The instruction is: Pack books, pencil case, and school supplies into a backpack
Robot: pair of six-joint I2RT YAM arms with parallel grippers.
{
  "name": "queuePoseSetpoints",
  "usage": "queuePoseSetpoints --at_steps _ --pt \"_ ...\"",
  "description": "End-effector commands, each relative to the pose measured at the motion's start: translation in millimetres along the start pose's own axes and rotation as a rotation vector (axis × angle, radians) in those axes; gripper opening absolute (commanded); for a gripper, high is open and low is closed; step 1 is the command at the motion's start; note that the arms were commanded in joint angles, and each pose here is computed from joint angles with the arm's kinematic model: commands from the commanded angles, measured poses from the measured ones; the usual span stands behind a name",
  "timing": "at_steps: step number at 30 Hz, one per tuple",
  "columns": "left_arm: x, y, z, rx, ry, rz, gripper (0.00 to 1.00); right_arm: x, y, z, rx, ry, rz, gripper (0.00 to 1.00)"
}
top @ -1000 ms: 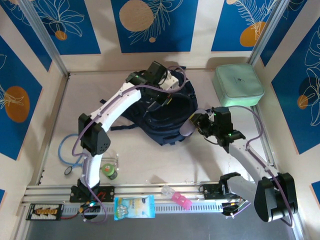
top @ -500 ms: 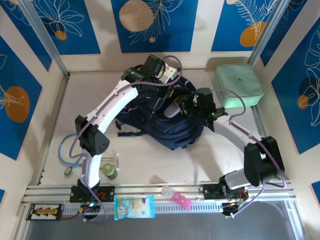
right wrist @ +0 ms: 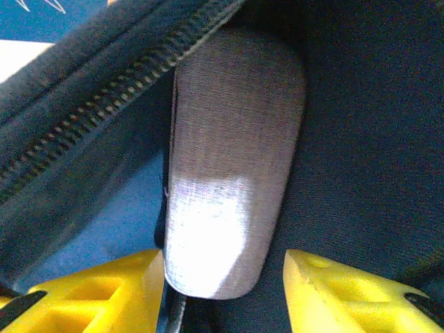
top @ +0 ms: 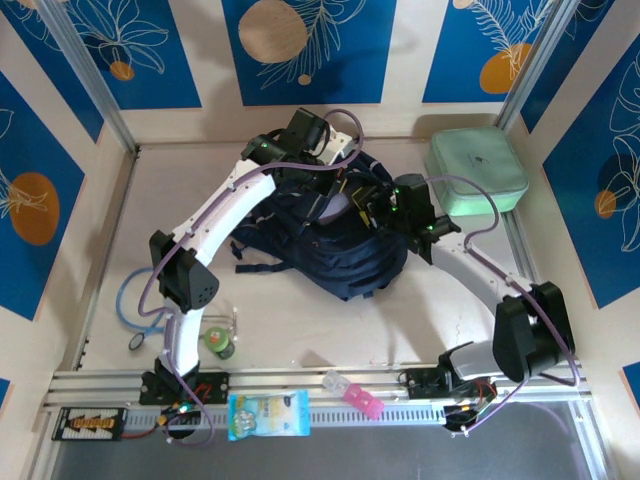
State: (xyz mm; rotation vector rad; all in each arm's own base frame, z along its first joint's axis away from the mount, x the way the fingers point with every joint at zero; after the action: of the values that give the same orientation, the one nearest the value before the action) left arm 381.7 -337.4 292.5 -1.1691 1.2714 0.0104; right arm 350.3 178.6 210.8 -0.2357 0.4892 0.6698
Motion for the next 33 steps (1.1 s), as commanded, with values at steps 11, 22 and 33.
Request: queuePoseSetpoints --at_steps 11,22,33 --pt "-34 -32 -13 0.060 0.068 -0.165 0.00 0 14 10 -0.143 -0.034 0.085 0.25" --pt "-38 -35 -18 0.045 0.099 -0.181 0.00 54 8 -5 -0.004 0.112 0.045 0.18" --pt "-38 -35 -20 0.043 0.113 -0.179 0.00 98 11 19 -0.080 -0.064 0.089 0.19"
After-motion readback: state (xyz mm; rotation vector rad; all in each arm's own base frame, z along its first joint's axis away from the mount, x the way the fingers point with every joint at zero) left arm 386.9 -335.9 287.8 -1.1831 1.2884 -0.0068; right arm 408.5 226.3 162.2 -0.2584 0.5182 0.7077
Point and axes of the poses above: each hand's point on the last joint's axis, 136 mm out from that joint toward the fingers, its own x axis out along the fingers, its own z axis along the line the jaws close on, y = z × x, the point moved 3 cm from there along -x, back along the fingers, and after that the axes turned 4 degrees about x, right-handed, at the moved point
